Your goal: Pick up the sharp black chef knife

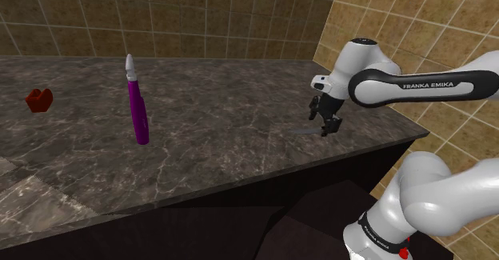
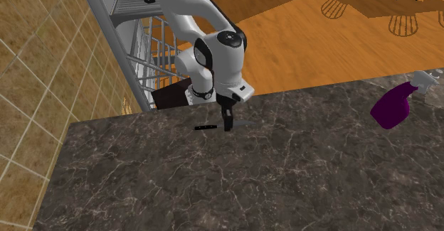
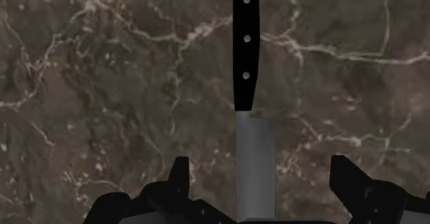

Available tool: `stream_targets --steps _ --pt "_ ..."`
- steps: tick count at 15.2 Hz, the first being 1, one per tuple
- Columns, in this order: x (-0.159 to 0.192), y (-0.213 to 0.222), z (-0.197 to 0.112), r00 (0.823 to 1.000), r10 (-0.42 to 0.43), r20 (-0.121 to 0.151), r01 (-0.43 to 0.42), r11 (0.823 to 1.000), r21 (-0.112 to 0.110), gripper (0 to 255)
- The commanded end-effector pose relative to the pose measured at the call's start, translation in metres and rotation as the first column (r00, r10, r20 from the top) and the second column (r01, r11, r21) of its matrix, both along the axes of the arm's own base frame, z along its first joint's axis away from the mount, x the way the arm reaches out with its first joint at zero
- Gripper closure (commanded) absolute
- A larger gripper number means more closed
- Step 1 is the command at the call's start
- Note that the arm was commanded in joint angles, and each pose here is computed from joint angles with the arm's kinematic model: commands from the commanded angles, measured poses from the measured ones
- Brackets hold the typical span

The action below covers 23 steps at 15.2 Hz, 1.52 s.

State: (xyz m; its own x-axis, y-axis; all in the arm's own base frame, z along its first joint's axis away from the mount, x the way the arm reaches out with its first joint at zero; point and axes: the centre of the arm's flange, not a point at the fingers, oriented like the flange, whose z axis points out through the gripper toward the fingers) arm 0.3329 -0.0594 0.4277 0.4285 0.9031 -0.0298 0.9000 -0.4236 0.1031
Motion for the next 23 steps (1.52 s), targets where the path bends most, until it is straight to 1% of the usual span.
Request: stream_targets --steps 1,2,3,12,23 --pt "0.0 0.0 -0.009 1.0 0.001 0.001 -0.001 1.0 0.0 0" --pt "0.0 0.0 -0.009 1.0 0.001 0.001 -0.001 1.0 0.0 0" --pt "0.0 0.0 -0.009 1.0 0.001 0.001 -0.001 1.0 0.0 255" --pt "0.0 0.0 -0.009 1.0 0.001 0.001 -0.001 1.0 0.0 255" --pt "0.0 0.0 0.049 1.0 0.001 0.001 -0.001 1.0 0.0 255"
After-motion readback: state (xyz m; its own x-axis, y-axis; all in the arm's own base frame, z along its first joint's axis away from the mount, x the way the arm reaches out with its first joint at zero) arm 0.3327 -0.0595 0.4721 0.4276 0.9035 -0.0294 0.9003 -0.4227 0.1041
